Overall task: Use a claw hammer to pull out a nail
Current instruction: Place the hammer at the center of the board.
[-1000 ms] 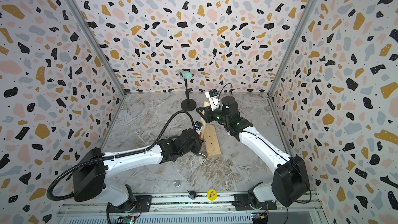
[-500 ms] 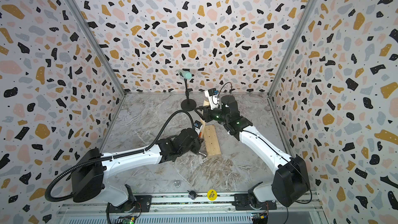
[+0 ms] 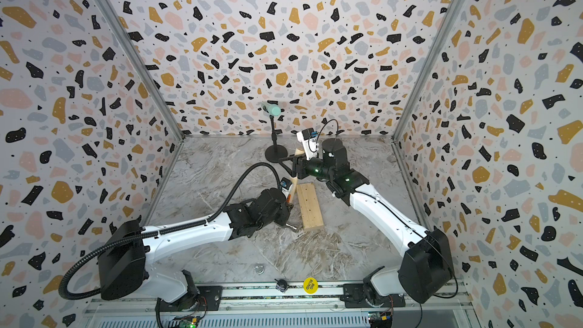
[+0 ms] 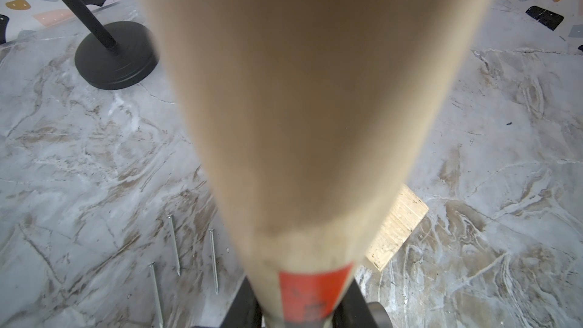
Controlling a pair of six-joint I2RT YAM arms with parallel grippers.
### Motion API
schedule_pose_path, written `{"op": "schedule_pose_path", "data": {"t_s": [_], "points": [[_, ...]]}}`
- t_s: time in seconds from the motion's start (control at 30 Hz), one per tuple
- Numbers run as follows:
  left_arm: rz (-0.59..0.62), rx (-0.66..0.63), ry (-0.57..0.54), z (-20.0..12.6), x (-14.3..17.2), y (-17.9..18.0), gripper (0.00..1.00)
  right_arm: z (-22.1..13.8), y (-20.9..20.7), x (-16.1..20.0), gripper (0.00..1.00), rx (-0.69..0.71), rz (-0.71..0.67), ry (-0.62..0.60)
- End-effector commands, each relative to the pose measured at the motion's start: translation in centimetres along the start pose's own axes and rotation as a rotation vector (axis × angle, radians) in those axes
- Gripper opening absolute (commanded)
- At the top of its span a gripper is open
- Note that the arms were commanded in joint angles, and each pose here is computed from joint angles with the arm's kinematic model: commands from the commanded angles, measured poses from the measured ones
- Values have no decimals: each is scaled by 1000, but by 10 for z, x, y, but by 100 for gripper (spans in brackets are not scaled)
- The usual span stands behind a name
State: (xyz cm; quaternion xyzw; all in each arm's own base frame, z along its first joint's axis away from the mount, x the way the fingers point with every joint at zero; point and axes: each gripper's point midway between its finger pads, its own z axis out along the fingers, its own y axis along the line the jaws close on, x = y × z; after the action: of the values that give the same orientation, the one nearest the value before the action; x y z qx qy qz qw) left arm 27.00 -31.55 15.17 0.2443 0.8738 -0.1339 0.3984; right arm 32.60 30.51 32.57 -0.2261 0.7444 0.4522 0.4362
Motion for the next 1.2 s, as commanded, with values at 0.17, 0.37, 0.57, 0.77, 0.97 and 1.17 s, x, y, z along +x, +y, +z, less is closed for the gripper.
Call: {"op": "schedule_pose_path", "data": {"t_s": [0.17, 0.37, 0.57, 0.77, 0.97, 1.17], "points": [[-51, -23, -103, -22, -21, 17, 0, -31, 20, -54, 62, -44, -59, -139], [-62, -35, -115, -30, -18, 25, 0, -35, 12, -60, 62, -36, -51, -155], [-80, -61, -126, -38, -16, 38, 0, -40, 3, -63, 62, -16, -41, -168], [-122, -99, -119, -41, -9, 57, 0, -49, -8, -63, 62, 16, -29, -182], [-184, -119, -97, -40, 3, 80, 0, -63, -24, -57, 62, 67, -20, -188], [-235, -142, -45, -34, 18, 100, 0, -75, -36, -51, 63, 105, -11, -191]]}}
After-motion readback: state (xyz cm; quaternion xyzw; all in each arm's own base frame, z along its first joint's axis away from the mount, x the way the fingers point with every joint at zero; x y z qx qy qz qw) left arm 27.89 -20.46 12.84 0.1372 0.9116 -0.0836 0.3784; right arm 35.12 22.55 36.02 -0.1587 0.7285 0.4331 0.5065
